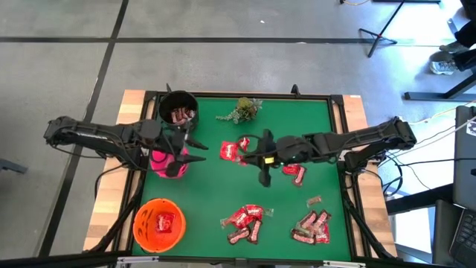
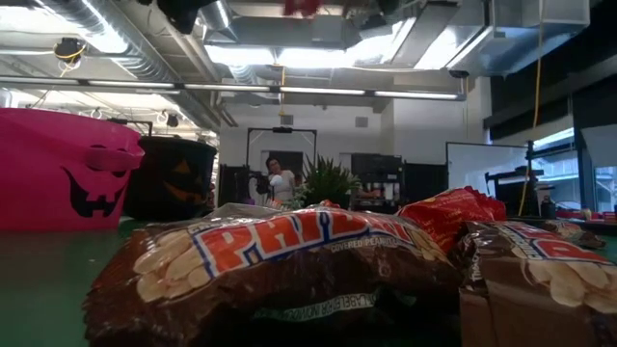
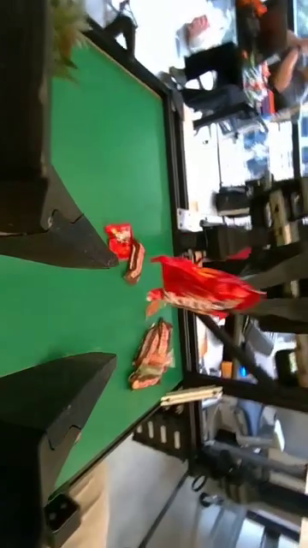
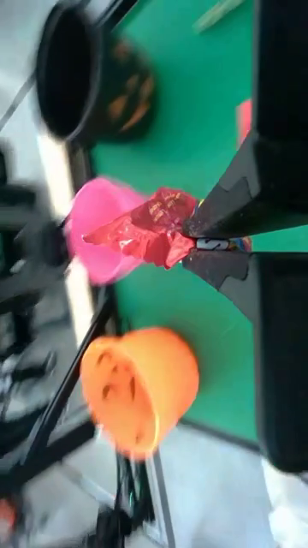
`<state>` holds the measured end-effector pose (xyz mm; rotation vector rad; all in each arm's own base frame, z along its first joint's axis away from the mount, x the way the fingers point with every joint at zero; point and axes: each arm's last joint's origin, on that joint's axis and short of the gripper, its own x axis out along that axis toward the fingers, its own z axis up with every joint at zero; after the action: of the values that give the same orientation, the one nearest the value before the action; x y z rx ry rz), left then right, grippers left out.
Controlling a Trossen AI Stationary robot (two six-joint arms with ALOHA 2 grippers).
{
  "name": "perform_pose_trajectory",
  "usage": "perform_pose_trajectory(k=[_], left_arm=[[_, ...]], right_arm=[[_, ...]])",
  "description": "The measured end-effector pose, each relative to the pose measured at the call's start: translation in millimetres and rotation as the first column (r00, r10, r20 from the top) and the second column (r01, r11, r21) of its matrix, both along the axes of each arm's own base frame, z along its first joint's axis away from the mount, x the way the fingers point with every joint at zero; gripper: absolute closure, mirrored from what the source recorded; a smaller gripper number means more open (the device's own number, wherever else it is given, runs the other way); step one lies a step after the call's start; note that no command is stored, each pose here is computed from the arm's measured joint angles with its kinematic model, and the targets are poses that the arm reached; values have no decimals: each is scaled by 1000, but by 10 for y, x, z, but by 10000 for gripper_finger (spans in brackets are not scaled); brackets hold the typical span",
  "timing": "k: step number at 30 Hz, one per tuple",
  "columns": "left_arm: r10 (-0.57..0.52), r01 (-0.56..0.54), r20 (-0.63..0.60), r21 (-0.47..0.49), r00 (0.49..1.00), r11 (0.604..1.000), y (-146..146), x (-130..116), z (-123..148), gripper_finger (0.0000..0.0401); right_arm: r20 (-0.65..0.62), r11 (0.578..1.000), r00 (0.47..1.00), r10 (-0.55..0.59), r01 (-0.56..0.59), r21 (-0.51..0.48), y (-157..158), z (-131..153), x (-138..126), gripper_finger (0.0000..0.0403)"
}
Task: Sort candy
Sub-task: Put the red candy into the orange bucket
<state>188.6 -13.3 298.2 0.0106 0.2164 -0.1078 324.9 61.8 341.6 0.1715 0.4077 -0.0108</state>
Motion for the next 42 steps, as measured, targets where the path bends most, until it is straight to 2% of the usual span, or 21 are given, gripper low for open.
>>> perform_pose_trajectory(k=[9, 16, 23, 28, 33, 38, 40, 42], left_arm=[[-33, 31, 62, 26, 998, 999, -75, 301, -69, 195], [-53, 52, 90, 20, 994, 998, -96, 490, -149, 153], [-54, 54, 26, -3, 998, 999, -109, 609, -297, 152], [-16, 16, 11, 4, 1000, 1000, -101, 641, -337, 197], [-19, 18, 32, 21, 999, 1000, -100, 625, -304, 285], [-21, 20, 35, 21, 999, 1000, -95, 571, -261, 372], [-47, 46, 10, 29, 999, 998, -93, 506, -241, 389], [-53, 54, -33, 35, 998, 998, -89, 426, -163, 390]], right_arm=[[133, 992, 983, 125, -129, 17, -40, 31, 170, 392], [103, 987, 983, 152, -156, 36, -115, -145, 335, 391], [136, 982, 975, 175, -183, 49, -184, -190, 426, 392], [146, 979, 971, 187, -196, 53, -174, -189, 436, 392], [133, 981, 975, 176, -184, 54, -177, -202, 434, 372], [140, 984, 976, 166, -174, 47, -180, -195, 436, 327], [133, 984, 977, 167, -174, 47, -179, -202, 434, 302], [118, 984, 979, 167, -174, 48, -181, -203, 417, 275]])
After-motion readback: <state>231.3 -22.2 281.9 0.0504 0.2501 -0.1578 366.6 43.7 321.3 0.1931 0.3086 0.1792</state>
